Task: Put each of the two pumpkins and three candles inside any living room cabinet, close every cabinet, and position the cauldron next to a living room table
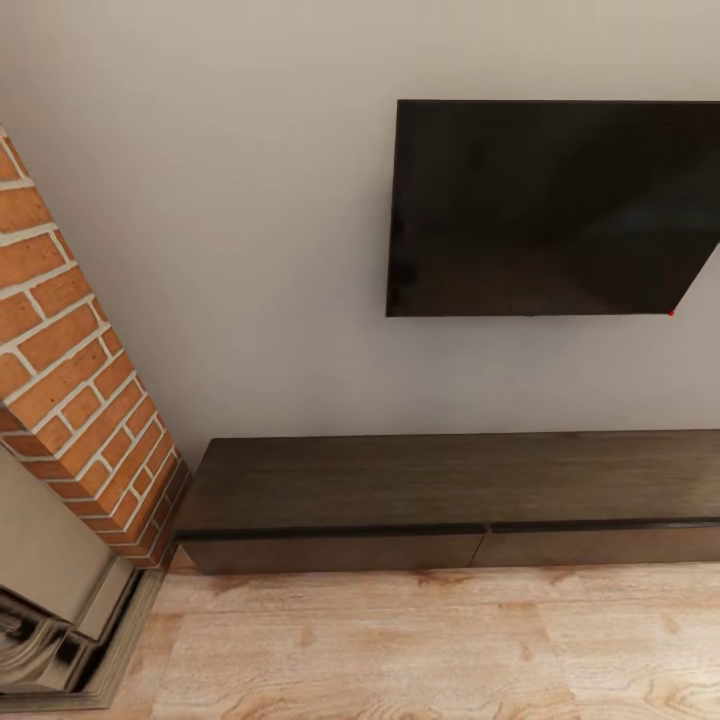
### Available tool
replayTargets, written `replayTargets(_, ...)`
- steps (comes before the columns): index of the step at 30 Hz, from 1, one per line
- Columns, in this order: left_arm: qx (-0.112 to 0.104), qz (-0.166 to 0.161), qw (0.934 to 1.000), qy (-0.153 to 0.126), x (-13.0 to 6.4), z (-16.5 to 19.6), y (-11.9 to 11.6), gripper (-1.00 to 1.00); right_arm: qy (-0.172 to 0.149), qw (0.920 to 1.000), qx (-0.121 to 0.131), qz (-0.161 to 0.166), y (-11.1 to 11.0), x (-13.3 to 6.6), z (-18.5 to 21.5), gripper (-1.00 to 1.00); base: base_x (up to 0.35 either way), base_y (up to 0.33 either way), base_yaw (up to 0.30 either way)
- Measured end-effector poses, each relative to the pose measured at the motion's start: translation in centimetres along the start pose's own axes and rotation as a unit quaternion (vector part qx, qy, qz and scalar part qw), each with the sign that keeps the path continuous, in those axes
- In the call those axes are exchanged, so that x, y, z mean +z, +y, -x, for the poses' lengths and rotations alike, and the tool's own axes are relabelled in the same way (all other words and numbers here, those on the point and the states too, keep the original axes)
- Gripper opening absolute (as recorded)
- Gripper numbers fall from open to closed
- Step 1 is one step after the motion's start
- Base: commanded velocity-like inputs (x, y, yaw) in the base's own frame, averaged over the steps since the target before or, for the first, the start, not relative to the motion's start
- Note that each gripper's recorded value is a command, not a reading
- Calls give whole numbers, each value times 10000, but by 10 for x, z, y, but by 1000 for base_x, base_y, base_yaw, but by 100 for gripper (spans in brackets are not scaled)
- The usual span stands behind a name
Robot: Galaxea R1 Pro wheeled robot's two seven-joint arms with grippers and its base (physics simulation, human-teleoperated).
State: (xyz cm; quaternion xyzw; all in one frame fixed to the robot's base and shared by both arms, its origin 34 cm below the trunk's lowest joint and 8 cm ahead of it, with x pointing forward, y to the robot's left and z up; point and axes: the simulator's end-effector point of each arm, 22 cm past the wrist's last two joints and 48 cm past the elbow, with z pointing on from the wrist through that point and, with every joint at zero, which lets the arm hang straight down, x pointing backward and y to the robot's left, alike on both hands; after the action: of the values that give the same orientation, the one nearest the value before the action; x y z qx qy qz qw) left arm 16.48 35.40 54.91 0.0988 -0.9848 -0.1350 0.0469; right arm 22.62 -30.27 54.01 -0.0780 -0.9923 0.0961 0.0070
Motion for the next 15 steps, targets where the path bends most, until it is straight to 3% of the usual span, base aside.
replayTargets(15,-5,-1,10000,4,0,0,0,100,0,10000,10,15,2,0,0,100,0,0,0)
